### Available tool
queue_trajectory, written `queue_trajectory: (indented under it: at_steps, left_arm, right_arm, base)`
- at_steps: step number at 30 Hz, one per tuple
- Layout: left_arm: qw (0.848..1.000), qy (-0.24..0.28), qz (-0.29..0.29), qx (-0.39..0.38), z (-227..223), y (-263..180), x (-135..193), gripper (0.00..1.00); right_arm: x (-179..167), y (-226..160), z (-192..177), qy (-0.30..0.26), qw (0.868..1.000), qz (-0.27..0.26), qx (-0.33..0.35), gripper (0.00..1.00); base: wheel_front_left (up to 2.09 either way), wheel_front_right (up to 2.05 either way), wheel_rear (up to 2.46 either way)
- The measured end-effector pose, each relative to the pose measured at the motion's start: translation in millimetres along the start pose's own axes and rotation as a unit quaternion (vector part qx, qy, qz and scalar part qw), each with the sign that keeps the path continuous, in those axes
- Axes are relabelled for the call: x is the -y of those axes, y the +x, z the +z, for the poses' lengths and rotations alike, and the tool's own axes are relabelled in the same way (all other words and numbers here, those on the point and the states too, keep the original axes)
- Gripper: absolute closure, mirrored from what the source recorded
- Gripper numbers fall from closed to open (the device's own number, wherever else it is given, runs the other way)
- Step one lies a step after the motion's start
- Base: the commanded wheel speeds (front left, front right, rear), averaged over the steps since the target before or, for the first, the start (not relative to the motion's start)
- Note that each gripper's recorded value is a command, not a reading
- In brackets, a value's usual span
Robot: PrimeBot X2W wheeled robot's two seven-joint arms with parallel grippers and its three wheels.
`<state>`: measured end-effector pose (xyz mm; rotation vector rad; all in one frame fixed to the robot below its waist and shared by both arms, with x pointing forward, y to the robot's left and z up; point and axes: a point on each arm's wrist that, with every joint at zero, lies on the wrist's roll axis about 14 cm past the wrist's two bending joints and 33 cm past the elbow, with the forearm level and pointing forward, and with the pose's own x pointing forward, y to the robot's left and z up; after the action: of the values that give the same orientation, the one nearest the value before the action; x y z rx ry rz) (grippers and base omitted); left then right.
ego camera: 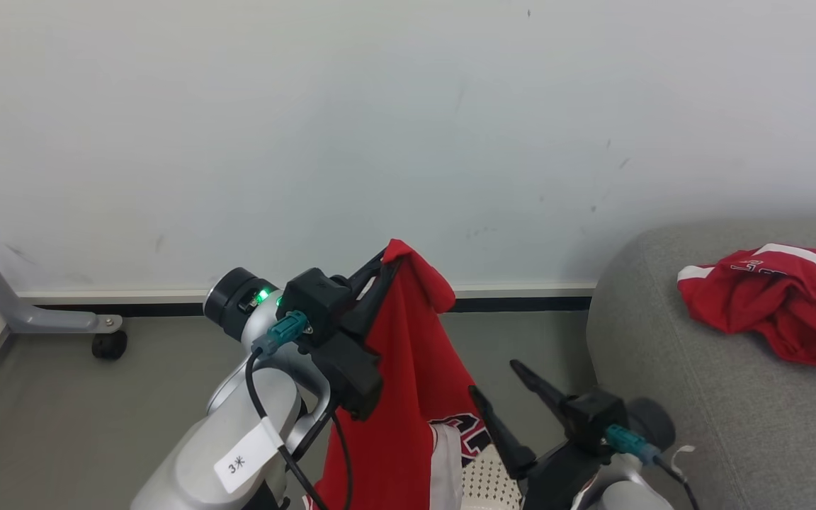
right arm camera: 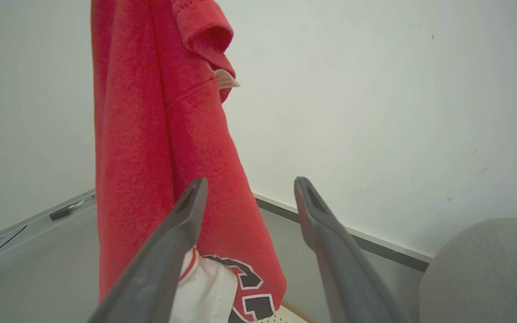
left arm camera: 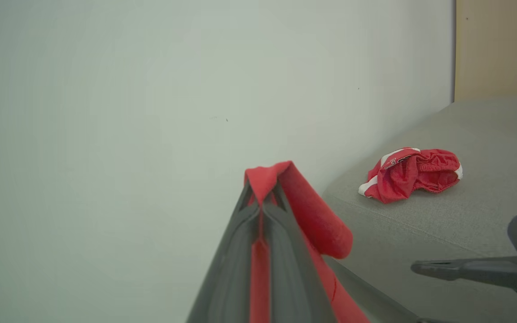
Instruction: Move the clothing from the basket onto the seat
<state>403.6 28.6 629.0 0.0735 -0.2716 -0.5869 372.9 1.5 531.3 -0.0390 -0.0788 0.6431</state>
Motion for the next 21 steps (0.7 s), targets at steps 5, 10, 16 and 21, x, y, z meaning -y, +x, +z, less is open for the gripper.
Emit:
queue_trajectory:
  at_steps: [5,10,16,21]
  left_arm:
    - [1.0,0.001,-0.007,-0.005,2,0,5,1.0]
    - [1.0,0.001,-0.014,-0.013,1,2,11,1.0]
    - [1.0,0.002,-0.026,-0.014,5,6,18,1.0]
    - [0.999,0.004,-0.036,-0.014,10,10,25,1.0]
  right_arm:
    - [-21,1,-9,-0.006,0.999,0.031,-0.014,0.0]
    - [-46,1,-15,-0.009,0.997,0.074,-0.025,0.0]
    - [-57,6,-18,-0.018,0.994,0.098,-0.035,0.0]
    - [-55,12,-21,-0.021,0.993,0.104,-0.044,0.0]
  base:
    - [0.0,0.0,0.0]
    - [0.0,0.0,0.0]
    - [0.0,0.0,0.0]
    - [0.0,0.0,0.0]
